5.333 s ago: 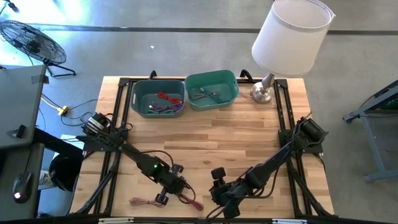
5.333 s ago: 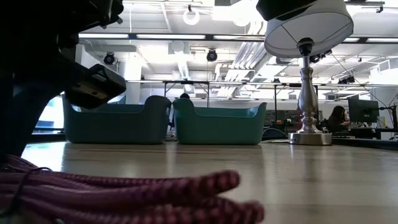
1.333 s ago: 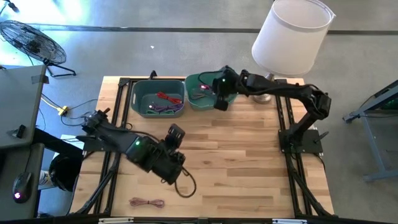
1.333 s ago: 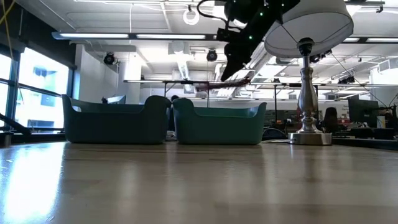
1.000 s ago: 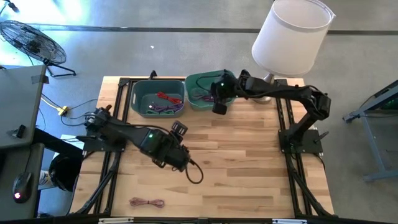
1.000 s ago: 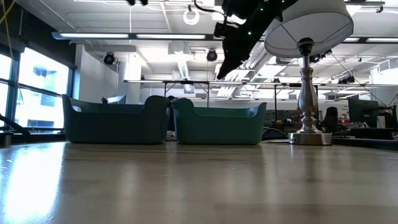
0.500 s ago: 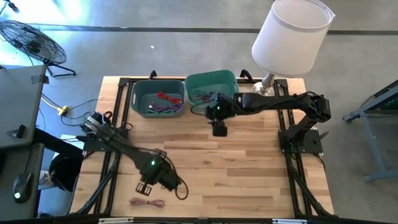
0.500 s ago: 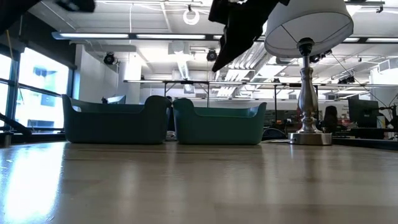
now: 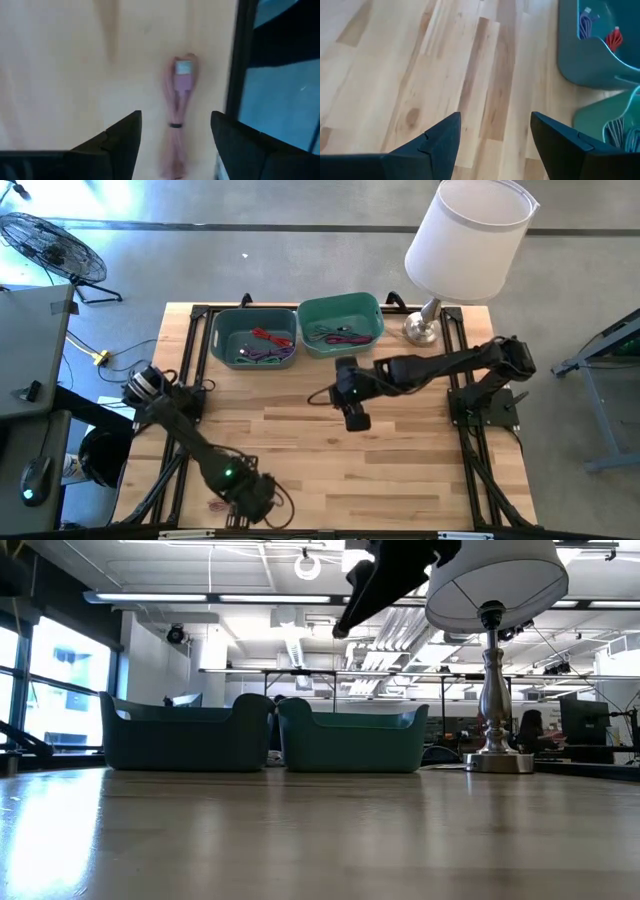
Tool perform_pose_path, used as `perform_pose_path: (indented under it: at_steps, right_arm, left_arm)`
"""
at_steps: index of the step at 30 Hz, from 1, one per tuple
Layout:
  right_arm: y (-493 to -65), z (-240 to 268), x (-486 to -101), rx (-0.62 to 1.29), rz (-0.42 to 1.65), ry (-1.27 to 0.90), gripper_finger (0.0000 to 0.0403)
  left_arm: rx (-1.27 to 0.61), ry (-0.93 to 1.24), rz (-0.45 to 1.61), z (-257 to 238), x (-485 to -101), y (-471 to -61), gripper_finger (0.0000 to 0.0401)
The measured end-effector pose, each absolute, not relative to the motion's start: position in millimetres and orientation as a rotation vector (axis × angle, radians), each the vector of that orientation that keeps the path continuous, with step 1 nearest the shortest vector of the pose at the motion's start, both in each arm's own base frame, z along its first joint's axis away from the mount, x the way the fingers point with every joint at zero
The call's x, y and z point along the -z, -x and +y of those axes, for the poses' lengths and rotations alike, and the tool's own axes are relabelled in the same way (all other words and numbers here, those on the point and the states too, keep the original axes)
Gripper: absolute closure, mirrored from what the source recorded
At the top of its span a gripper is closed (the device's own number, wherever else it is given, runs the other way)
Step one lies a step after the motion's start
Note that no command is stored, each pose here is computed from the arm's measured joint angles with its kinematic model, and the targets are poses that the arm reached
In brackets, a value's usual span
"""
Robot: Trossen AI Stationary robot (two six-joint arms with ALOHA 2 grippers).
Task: Pick & Place USB Port
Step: Put the pink charger cable into the blue bin
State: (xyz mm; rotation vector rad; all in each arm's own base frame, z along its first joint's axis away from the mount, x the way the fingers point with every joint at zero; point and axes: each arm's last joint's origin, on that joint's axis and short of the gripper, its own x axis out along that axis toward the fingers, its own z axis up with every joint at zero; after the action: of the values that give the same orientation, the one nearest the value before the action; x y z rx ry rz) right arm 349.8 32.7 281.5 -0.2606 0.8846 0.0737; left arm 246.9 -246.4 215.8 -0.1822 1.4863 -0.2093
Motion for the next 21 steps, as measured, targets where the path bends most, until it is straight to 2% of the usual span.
perform_pose_path:
  at_steps: [6,12,21]
  right_arm:
    - [-348,54,-282,-0.115,0.867,0.295,0.0171]
    - [-345,70,-283,-0.152,0.855,0.309,0.0171]
    - [-340,92,-282,-0.199,0.852,0.27,0.0171]
  left_arm:
    - [0.115,0.262,1.527,-267,-203,-232,0.0167]
    - [0.062,0.253,1.566,-278,-181,-230,0.0167]
    - [-0.027,0.069,1.574,-280,-143,-235,0.0167]
